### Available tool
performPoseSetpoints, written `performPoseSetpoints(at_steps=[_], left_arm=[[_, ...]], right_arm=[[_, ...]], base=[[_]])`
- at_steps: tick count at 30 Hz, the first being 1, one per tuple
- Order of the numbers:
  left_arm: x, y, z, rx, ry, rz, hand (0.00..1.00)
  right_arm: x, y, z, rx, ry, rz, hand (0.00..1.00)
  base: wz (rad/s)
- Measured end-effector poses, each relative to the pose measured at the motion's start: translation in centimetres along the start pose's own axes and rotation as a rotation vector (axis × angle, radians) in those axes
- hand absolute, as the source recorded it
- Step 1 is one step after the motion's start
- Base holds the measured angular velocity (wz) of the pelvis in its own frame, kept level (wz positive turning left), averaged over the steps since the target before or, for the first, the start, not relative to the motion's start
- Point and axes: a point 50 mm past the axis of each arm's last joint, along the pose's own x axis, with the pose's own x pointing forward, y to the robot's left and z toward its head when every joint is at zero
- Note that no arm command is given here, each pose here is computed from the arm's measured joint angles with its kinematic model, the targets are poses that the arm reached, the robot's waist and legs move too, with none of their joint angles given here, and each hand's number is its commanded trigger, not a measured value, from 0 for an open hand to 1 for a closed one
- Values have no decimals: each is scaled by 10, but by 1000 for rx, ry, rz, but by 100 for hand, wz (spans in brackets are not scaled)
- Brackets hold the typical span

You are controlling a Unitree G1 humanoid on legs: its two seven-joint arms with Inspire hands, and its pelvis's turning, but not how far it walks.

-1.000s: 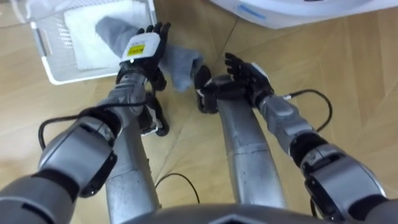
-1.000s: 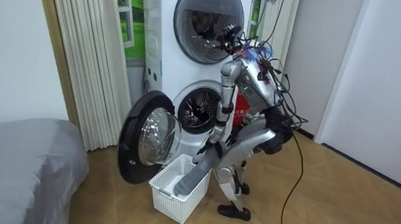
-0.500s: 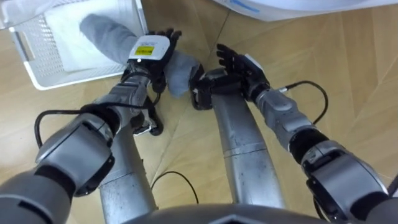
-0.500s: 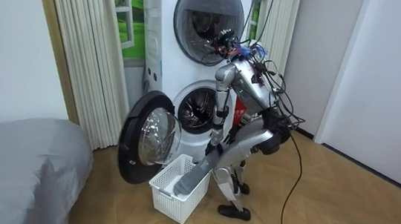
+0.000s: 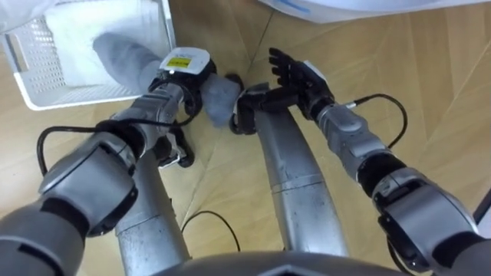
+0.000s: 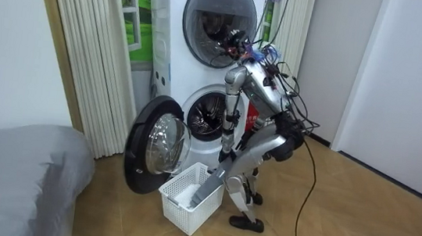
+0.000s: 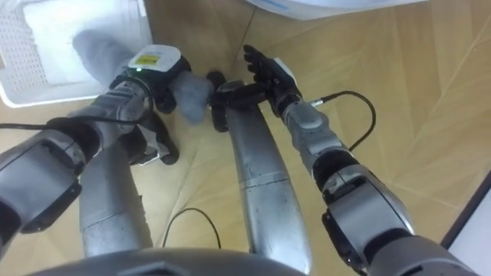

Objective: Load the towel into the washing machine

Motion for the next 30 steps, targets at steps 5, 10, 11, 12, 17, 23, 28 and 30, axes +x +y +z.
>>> performPoseSetpoints(at_steps=[5, 10, 11, 12, 17, 23, 28, 30], left_arm=[[-7, -21, -4, -50, 27, -44, 100], [-13, -38, -2, -148, 50, -56, 100], [-14, -41, -2, -202, 64, -43, 100], [-15, -42, -2, -232, 70, -32, 100], [-14, -32, -6, -440, 123, 91, 100], [-13, -3, -12, -628, 120, 276, 100], [-11, 19, 1, -831, 45, 389, 100], [-12, 17, 6, -921, 17, 386, 100]], right_arm=[[-8, 0, -23, 40, 66, -22, 0], [-21, -4, -50, 67, 149, -52, 0], [-25, -6, -59, 75, 176, -66, 0], [-27, -6, -62, 78, 186, -70, 0], [-37, -12, -76, 65, 231, -103, 0], [-39, -17, -77, 41, 233, -106, 0], [-38, -18, -73, 23, 213, -98, 0], [-39, -18, -74, 7, 220, -84, 0]], base=[[-3], [1], [5], [4], [0], [3], [8], [11]])
